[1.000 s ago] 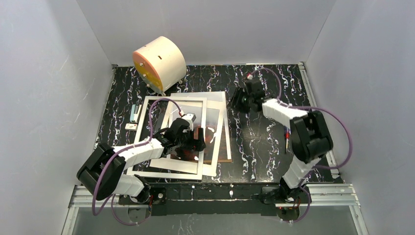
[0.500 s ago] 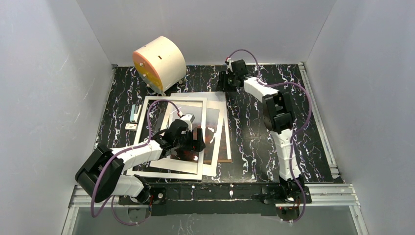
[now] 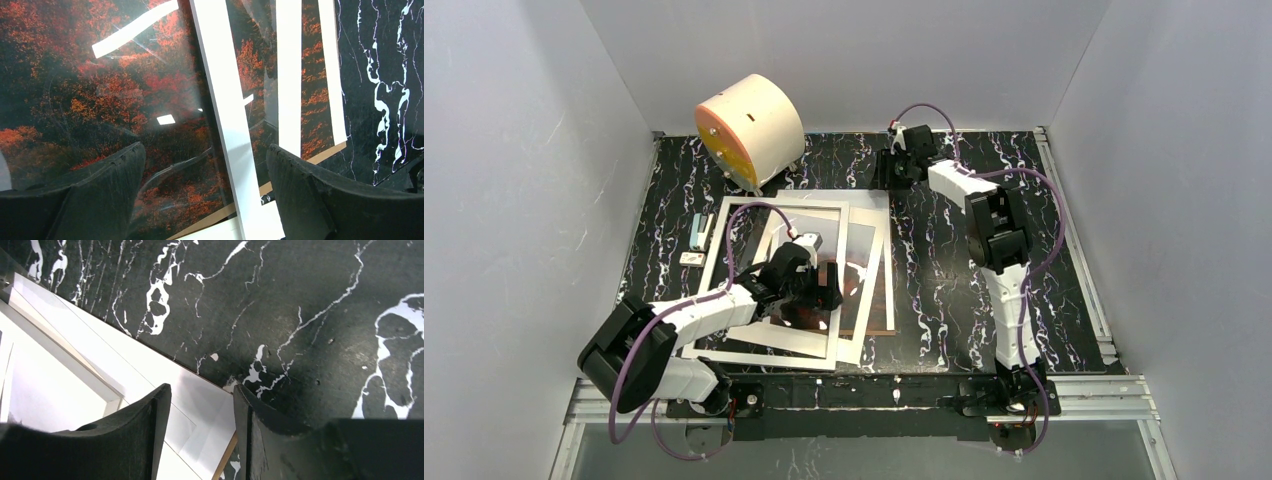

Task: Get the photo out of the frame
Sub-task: Pick up the photo from the photo frame.

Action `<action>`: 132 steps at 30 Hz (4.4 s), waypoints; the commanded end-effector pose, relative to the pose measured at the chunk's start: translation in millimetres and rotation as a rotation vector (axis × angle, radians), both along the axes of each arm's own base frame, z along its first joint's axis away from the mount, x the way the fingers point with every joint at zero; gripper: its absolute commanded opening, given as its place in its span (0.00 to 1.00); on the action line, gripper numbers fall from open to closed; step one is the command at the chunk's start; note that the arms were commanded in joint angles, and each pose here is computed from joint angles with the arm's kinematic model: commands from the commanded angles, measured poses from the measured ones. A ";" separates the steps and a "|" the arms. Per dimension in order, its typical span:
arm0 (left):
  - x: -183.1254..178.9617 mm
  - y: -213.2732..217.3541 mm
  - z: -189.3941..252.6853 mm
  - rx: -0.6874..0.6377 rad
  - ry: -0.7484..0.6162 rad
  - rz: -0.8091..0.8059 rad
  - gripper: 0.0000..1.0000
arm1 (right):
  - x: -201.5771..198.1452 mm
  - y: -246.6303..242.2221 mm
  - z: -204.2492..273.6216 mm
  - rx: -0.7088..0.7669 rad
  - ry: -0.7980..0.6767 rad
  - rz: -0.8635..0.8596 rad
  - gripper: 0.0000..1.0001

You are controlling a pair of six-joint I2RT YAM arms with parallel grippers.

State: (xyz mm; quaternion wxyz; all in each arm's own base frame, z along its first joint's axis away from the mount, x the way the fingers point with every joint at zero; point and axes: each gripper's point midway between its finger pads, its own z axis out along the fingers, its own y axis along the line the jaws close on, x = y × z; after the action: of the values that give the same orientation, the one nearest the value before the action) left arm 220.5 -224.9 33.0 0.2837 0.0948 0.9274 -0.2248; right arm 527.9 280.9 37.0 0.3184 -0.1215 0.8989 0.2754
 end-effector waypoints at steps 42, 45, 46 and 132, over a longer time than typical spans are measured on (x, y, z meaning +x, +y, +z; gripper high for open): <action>-29.1 32.9 -41.4 0.184 0.160 0.001 0.90 | -72.0 25.3 66.0 0.271 0.226 0.383 0.44; -29.4 33.3 -40.5 0.184 0.158 0.002 0.90 | -70.7 22.6 65.6 0.256 0.226 0.347 0.45; -29.9 33.8 -40.6 0.185 0.159 0.002 0.90 | -70.3 21.3 65.1 0.262 0.234 0.327 0.46; 24.7 63.7 102.2 0.132 -0.147 0.212 0.98 | -219.4 -68.1 310.8 0.178 -0.138 0.024 0.01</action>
State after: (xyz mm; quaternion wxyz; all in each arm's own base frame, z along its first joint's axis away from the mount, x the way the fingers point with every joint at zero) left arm 241.7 -179.3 116.2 0.3385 0.0570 0.9275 -0.1482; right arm 327.4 198.4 300.5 0.3797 -0.0787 0.8744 0.2916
